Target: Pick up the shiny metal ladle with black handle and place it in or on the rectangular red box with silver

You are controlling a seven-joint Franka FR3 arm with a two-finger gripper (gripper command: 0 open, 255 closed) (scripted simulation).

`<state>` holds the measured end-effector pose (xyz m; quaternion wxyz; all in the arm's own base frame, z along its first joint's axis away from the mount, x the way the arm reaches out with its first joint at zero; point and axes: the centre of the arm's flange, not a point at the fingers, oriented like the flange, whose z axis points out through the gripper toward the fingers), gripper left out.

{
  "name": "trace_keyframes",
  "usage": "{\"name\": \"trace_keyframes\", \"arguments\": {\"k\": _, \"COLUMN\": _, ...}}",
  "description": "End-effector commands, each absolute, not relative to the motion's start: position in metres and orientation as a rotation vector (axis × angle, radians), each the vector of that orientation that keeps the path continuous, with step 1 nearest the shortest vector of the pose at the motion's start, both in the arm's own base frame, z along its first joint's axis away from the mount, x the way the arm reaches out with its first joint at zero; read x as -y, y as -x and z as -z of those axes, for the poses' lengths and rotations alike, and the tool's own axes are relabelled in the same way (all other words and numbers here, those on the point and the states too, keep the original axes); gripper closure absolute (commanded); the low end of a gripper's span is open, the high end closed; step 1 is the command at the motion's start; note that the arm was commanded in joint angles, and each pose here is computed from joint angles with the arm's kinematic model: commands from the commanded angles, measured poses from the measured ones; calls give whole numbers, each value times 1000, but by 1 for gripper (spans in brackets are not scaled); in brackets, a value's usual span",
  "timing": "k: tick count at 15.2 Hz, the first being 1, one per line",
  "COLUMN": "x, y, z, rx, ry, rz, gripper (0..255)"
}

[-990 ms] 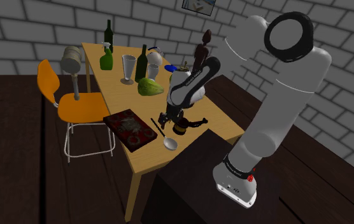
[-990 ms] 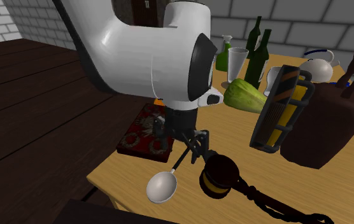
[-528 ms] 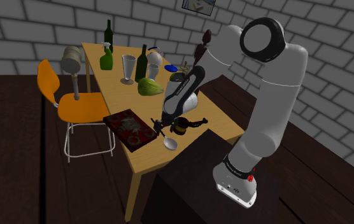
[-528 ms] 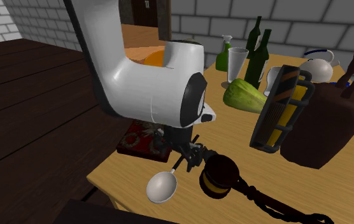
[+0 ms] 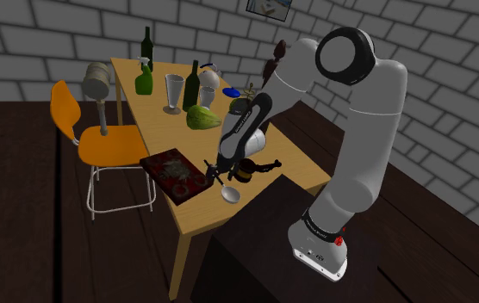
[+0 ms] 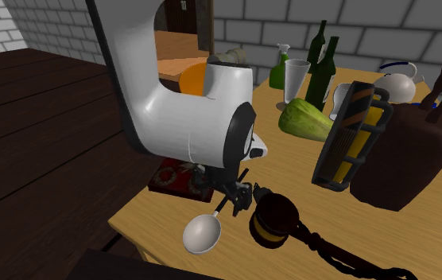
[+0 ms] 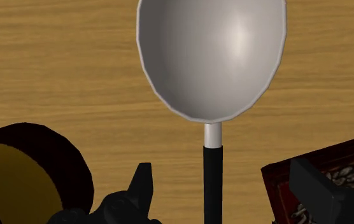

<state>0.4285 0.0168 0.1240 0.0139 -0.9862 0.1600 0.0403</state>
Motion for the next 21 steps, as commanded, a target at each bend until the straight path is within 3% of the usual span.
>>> {"name": "trace_keyframes", "arguments": {"k": 1, "x": -16, "y": -422, "z": -117, "rx": -508, "ry": 3073, "rz": -157, "gripper": 0}}
{"name": "trace_keyframes", "arguments": {"k": 3, "x": -16, "y": -422, "z": -117, "rx": -508, "ry": 3073, "rz": -157, "gripper": 0}}
{"name": "trace_keyframes", "arguments": {"k": 4, "x": -18, "y": -422, "z": -117, "rx": -508, "ry": 3073, "rz": -156, "gripper": 255}}
{"name": "trace_keyframes", "arguments": {"k": 12, "x": -25, "y": -413, "z": -111, "rx": -509, "ry": 3074, "rz": -156, "gripper": 255}}
{"name": "trace_keyframes", "arguments": {"k": 21, "x": -16, "y": -422, "z": -159, "rx": -508, "ry": 3072, "rz": -157, "gripper": 255}}
